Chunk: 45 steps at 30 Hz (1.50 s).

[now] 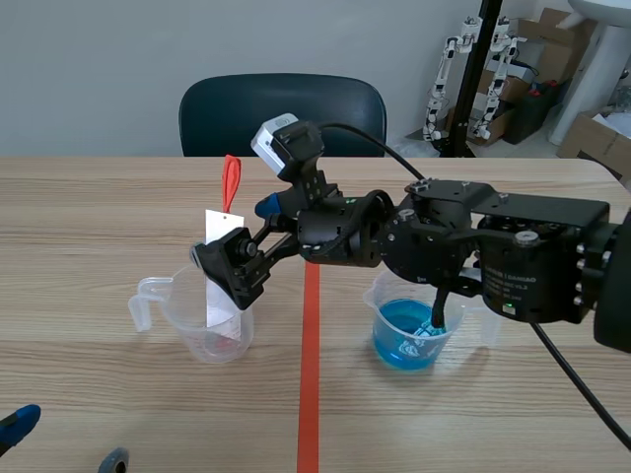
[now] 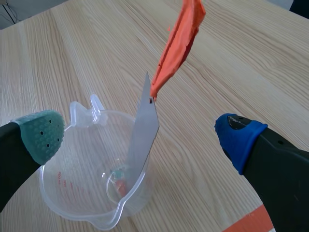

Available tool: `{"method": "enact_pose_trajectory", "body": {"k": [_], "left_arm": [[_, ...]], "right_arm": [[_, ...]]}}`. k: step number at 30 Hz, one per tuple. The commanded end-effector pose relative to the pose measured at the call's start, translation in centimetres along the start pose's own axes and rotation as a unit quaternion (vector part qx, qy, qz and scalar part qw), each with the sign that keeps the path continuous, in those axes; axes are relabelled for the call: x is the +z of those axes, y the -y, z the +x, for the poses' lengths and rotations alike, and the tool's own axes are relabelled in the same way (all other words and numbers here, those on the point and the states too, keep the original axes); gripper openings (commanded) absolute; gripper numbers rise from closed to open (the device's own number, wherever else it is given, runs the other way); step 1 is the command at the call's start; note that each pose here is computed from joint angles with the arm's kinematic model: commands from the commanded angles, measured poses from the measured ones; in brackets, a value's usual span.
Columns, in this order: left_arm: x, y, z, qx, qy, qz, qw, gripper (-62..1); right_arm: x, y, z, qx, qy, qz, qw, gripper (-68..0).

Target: Do the redox reaction experiment. lift the metal plate out of the left beaker

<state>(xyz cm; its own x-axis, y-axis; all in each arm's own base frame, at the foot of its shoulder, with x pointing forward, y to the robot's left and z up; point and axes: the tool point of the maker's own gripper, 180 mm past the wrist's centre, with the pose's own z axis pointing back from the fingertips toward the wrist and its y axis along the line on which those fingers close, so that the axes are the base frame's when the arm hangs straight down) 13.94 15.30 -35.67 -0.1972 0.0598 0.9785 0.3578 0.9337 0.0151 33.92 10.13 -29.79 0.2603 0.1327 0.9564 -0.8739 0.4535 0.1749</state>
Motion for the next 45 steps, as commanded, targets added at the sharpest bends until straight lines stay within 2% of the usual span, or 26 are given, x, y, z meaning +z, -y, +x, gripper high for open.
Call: {"method": "enact_pose_trajectory", "body": {"k": [1, 9, 15, 19, 25, 32, 38, 45], "left_arm": [[0.1, -0.4, 1.0, -0.003, 0.024, 0.003, 0.9997, -5.8], [0.1, -0.4, 1.0, -0.003, 0.024, 0.003, 0.9997, -5.8], [0.1, -0.4, 1.0, -0.003, 0.024, 0.003, 0.9997, -5.8], [0.1, -0.4, 1.0, -0.003, 0.024, 0.003, 0.9997, -5.8], [0.1, -0.4, 1.0, -0.003, 0.024, 0.003, 0.9997, -5.8], [0.1, -0.4, 1.0, -0.003, 0.024, 0.003, 0.9997, -5.8], [0.1, -0.4, 1.0, -0.003, 0.024, 0.003, 0.9997, -5.8], [0.1, -0.4, 1.0, -0.003, 0.024, 0.003, 0.9997, -5.8]], "right_arm": [[-0.5, 0.1, 2.7, 0.010, 0.031, 0.005, 0.9995, 0.4], [-1.5, -1.1, 3.2, 0.009, 0.032, 0.018, 0.9993, 0.4], [-1.9, -1.5, 2.8, 0.004, 0.018, 0.022, 0.9996, -19.1], [-1.9, -0.8, 2.5, -0.006, 0.009, 0.003, 0.9999, -24.9], [-1.9, -0.8, 2.2, -0.005, 0.000, 0.002, 1.0000, -40.6], [-1.8, -0.6, 2.0, -0.004, -0.003, 0.000, 1.0000, -53.0], [-1.6, -0.4, 2.1, 0.021, 0.000, -0.001, 0.9998, -65.9], [-1.6, -0.7, 2.0, 0.030, -0.003, 0.006, 0.9995, -66.9]]}}
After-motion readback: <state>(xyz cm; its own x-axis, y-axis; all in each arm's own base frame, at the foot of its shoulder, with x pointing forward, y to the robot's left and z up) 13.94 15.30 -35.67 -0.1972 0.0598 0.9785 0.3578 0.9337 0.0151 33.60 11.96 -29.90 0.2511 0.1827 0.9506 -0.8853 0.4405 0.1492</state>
